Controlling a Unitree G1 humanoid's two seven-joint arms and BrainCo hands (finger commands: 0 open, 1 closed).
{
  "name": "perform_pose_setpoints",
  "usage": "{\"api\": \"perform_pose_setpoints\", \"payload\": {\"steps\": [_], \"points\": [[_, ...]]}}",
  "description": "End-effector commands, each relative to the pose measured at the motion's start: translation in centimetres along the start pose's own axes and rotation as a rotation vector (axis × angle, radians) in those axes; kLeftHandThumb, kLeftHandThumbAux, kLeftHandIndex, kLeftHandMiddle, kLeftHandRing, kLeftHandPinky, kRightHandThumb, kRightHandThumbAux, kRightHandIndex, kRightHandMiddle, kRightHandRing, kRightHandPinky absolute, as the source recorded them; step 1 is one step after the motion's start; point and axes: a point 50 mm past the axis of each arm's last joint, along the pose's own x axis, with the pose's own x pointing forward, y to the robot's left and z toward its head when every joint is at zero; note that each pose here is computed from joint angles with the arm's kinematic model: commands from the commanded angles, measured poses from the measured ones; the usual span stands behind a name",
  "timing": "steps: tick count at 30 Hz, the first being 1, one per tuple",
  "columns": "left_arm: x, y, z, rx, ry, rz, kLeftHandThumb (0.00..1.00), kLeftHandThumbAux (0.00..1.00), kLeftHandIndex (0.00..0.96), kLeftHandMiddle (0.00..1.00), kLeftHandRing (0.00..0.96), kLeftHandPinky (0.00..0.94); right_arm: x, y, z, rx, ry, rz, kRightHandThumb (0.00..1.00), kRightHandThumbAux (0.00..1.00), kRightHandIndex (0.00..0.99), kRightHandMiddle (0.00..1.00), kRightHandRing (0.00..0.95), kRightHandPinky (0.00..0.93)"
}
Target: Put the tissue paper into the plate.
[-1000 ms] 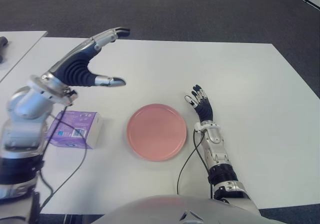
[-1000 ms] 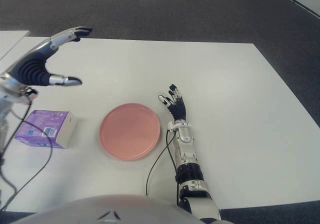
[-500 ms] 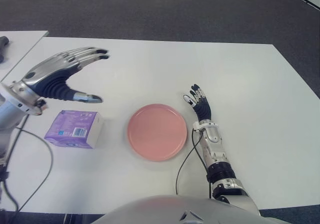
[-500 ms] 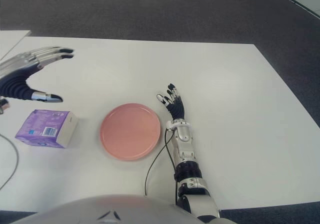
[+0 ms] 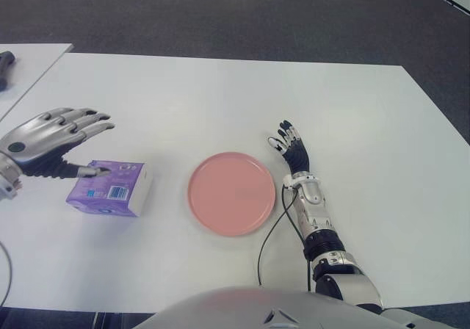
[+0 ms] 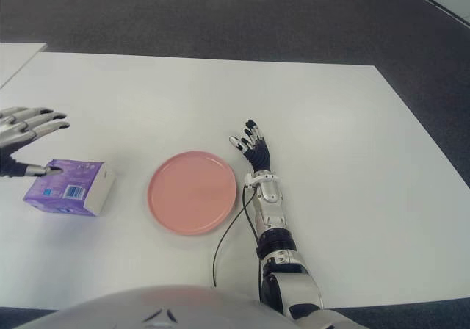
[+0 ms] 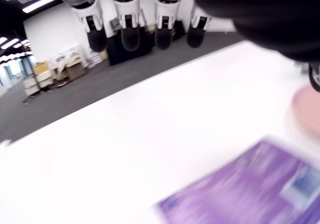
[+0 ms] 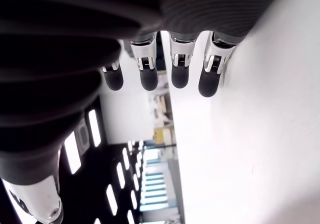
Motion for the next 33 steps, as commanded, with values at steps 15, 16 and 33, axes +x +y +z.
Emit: {"api": "perform_pose_setpoints", "payload": {"steps": [15,16,33], "points": [[-2.0,-5.0,0.2,0.076,0.047,-0.167,0.162,0.149,0.0,0.0,0.0,0.0,-1.6,-1.2,-3.7,-0.007,0.136,0.024,0.078,0.703,0.0,0.0,0.0,0.0],[-2.1,-5.2,0.3,0.079,0.046,-0.174,0.161,0.149,0.0,0.0,0.0,0.0,-1.6,-1.2,-3.8,-0.005,0.136,0.024,0.078,0.702,0.0,0.0,0.0,0.0],[-2.1,-6.0,0.8,0.049,0.028,-0.24,0.128,0.139,0.0,0.0,0.0,0.0,-1.6,-1.7,-4.0,0.007,0.145,0.024,0.097,0.707,0.0,0.0,0.0,0.0]]}}
